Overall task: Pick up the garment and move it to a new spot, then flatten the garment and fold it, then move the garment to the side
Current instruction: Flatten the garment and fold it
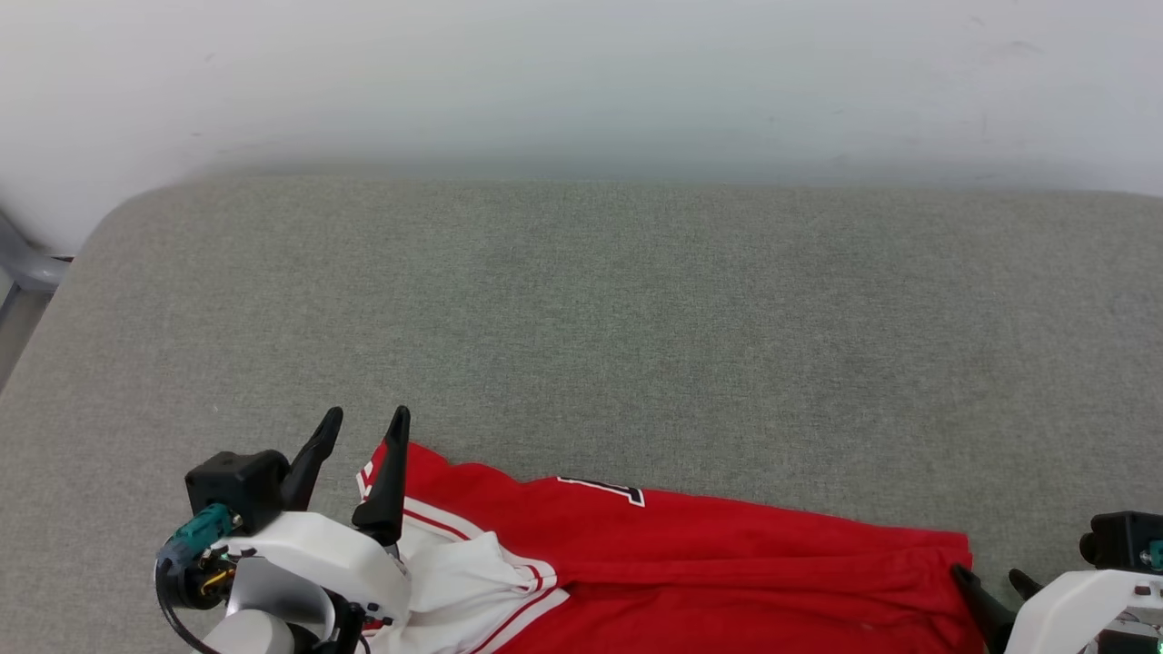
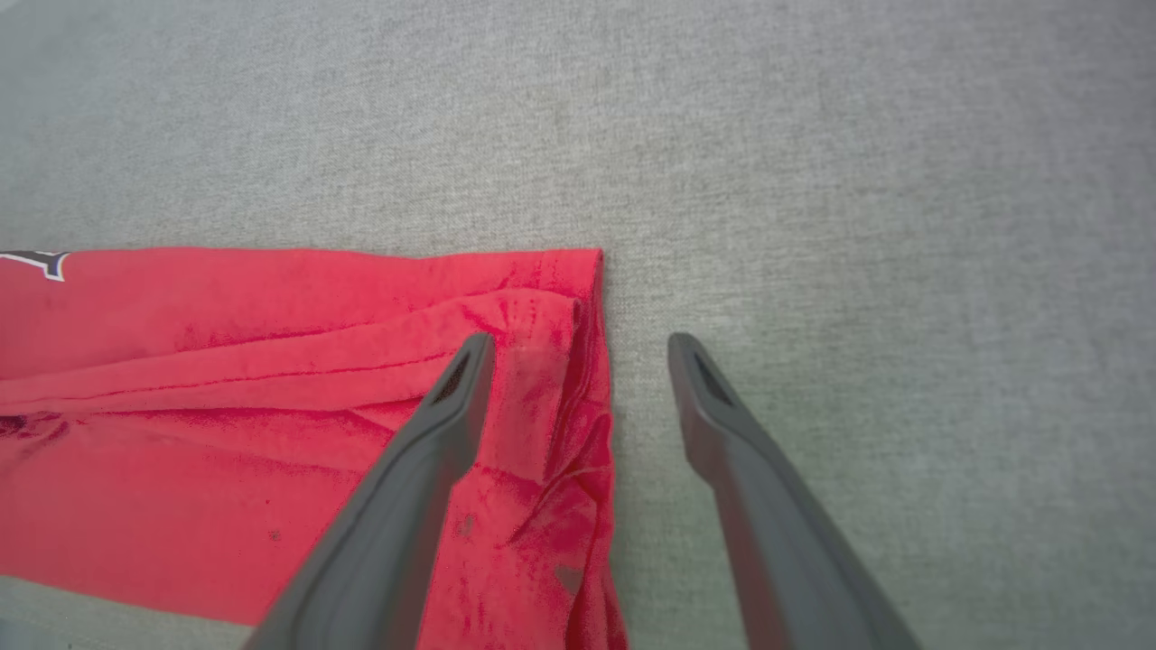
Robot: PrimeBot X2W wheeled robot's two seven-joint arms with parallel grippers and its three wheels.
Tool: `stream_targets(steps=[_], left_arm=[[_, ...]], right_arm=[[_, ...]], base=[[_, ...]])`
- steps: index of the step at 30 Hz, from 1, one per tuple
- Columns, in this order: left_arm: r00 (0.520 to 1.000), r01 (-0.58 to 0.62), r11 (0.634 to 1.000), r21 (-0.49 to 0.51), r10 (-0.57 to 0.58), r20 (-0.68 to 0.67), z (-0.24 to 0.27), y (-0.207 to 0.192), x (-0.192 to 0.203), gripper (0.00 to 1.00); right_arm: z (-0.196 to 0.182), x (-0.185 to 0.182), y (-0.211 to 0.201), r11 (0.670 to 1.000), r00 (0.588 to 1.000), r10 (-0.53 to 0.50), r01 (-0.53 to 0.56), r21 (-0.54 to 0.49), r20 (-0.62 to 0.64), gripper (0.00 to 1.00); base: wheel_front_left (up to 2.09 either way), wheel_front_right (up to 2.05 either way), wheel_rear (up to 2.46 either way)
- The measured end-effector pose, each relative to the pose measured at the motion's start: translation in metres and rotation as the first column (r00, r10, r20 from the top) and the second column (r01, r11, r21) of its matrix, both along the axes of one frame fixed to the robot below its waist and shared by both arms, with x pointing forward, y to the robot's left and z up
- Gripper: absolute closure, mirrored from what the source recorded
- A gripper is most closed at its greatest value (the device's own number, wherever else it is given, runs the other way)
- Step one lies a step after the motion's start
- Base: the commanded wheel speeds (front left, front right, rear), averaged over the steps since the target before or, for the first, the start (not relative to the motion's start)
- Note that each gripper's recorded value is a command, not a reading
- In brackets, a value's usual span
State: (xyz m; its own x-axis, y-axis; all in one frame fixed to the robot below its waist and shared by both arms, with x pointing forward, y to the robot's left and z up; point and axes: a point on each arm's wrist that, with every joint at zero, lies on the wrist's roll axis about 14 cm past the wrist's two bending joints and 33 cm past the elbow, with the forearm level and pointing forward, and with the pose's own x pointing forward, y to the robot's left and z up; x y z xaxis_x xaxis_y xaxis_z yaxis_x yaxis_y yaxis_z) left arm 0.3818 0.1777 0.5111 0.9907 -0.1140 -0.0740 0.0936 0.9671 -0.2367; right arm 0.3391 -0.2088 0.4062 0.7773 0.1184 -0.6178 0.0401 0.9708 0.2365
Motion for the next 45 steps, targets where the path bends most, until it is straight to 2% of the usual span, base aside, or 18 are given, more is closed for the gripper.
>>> stream_targets(steps=[8, 18, 19, 20, 21, 22, 29, 34, 40, 45], left_arm=[[0.990, -0.029, 0.999, 0.045, 0.023, 0.136, 0.020, -0.005, 0.007, 0.00], [0.983, -0.049, 0.997, 0.067, 0.037, 0.181, 0.024, -0.012, 0.009, 0.00], [0.982, -0.051, 0.996, 0.070, 0.037, 0.183, 0.024, -0.012, 0.009, 0.00], [0.982, -0.054, 0.996, 0.069, 0.040, 0.185, 0.025, -0.012, 0.009, 0.00], [0.982, -0.056, 0.996, 0.071, 0.042, 0.186, 0.024, -0.012, 0.009, 0.00], [0.981, -0.059, 0.996, 0.073, 0.044, 0.187, 0.025, -0.011, 0.009, 0.00], [0.978, -0.073, 0.994, 0.087, 0.054, 0.201, 0.027, -0.008, 0.007, 0.00], [0.978, -0.084, 0.991, 0.101, 0.063, 0.197, 0.025, -0.005, 0.002, 0.00], [0.975, -0.105, 0.988, 0.110, 0.081, 0.206, 0.027, 0.000, -0.004, 0.00], [0.973, -0.112, 0.986, 0.122, 0.084, 0.215, 0.028, 0.001, -0.009, 0.00]], right_arm=[[-0.014, -0.006, 0.006, 0.999, 0.993, 0.045, -0.046, -0.003, -0.109, 0.00], [-0.049, -0.008, 0.029, 0.994, 0.965, 0.101, -0.091, 0.052, -0.240, 0.00], [-0.051, -0.007, 0.029, 0.994, 0.963, 0.104, -0.094, 0.054, -0.249, 0.19], [-0.053, -0.008, 0.030, 0.994, 0.960, 0.105, -0.093, 0.062, -0.259, 0.61], [-0.055, -0.008, 0.031, 0.993, 0.957, 0.109, -0.095, 0.065, -0.267, 0.88], [-0.055, -0.007, 0.032, 0.993, 0.956, 0.114, -0.099, 0.067, -0.271, 1.00], [-0.046, -0.002, 0.037, 0.990, 0.960, 0.132, -0.114, 0.085, -0.246, 1.00], [-0.028, 0.005, 0.025, 0.993, 0.976, 0.109, -0.099, 0.060, -0.187, 1.00], [-0.008, 0.006, -0.026, 1.000, 0.987, -0.007, 0.006, -0.003, -0.161, 1.00], [0.007, 0.005, -0.072, 0.992, 0.980, -0.128, 0.123, -0.039, -0.150, 1.00]], base=[[0.00, 0.00, 0.00], [0.00, 0.00, 0.00], [0.00, 0.00, 0.00], [0.00, 0.00, 0.00], [0.00, 0.00, 0.00], [0.00, 0.00, 0.00], [0.00, 0.00, 0.00], [0.00, 0.00, 0.00], [0.00, 0.00, 0.00], [0.00, 0.00, 0.00]])
